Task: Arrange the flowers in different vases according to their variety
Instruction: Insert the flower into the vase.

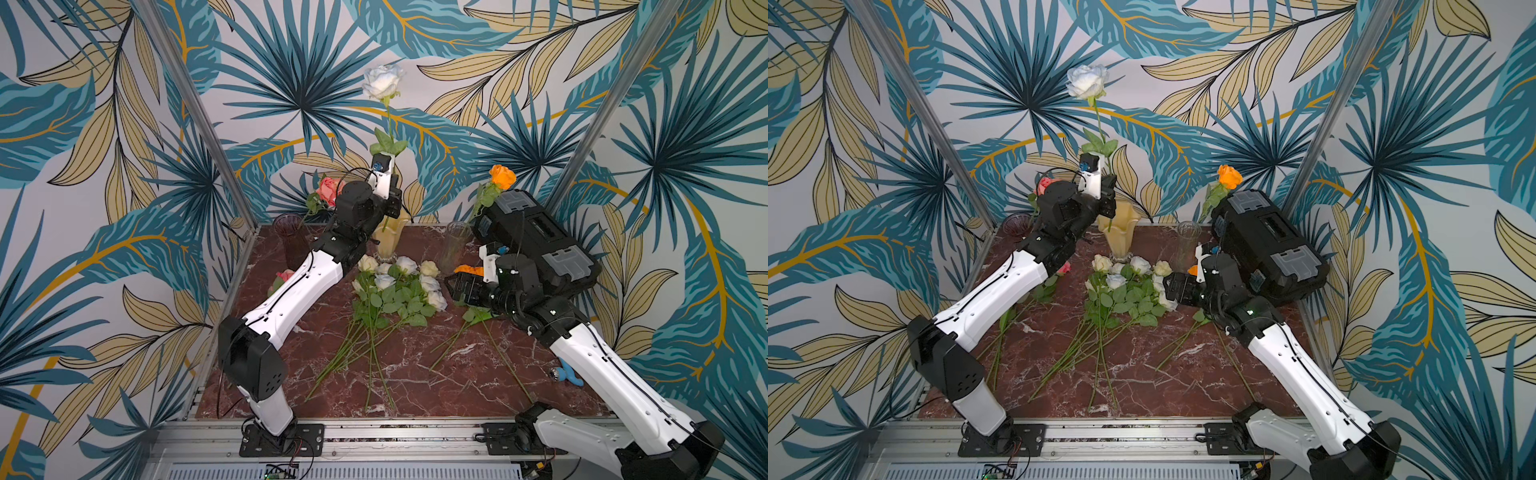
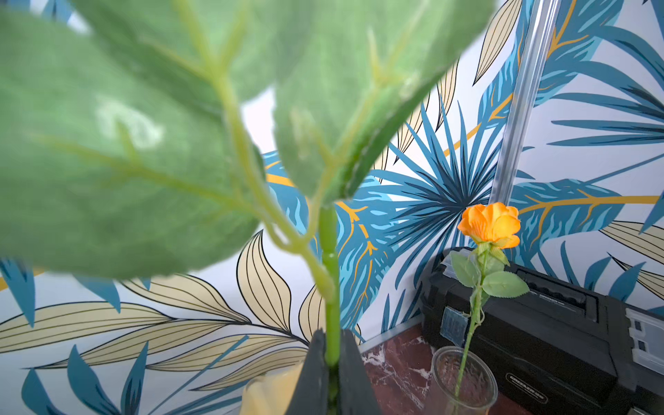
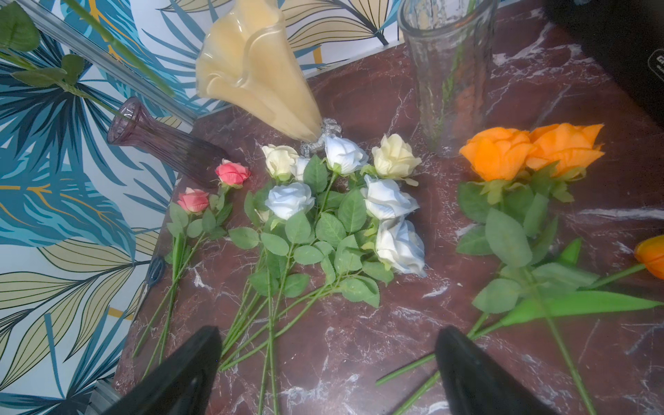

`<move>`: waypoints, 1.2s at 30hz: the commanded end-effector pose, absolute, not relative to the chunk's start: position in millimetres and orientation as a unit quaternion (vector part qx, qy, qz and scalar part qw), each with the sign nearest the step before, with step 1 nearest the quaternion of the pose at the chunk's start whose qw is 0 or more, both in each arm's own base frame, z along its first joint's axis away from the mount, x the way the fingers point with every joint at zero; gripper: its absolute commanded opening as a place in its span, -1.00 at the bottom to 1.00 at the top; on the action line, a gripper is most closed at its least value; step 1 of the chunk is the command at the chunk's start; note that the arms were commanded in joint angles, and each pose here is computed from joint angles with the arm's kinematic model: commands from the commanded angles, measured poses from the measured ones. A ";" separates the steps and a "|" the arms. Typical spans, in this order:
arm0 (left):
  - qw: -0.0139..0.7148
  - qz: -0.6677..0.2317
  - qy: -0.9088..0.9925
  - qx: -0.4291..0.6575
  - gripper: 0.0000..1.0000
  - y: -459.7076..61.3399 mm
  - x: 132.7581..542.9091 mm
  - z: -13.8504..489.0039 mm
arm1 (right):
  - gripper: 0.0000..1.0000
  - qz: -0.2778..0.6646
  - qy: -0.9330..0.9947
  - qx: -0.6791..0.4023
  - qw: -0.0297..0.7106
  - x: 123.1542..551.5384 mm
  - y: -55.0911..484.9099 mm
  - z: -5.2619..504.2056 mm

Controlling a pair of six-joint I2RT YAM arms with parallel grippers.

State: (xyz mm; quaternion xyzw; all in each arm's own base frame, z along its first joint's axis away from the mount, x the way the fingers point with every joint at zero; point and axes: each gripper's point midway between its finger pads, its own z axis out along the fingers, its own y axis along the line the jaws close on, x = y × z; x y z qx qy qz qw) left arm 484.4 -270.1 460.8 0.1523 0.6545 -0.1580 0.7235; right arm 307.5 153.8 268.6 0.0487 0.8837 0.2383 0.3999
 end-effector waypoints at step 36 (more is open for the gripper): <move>0.703 -0.152 0.683 0.123 0.37 -254.1 557.6 342.5 | 0.97 0.207 0.885 0.064 0.413 320.1 146.8 277.3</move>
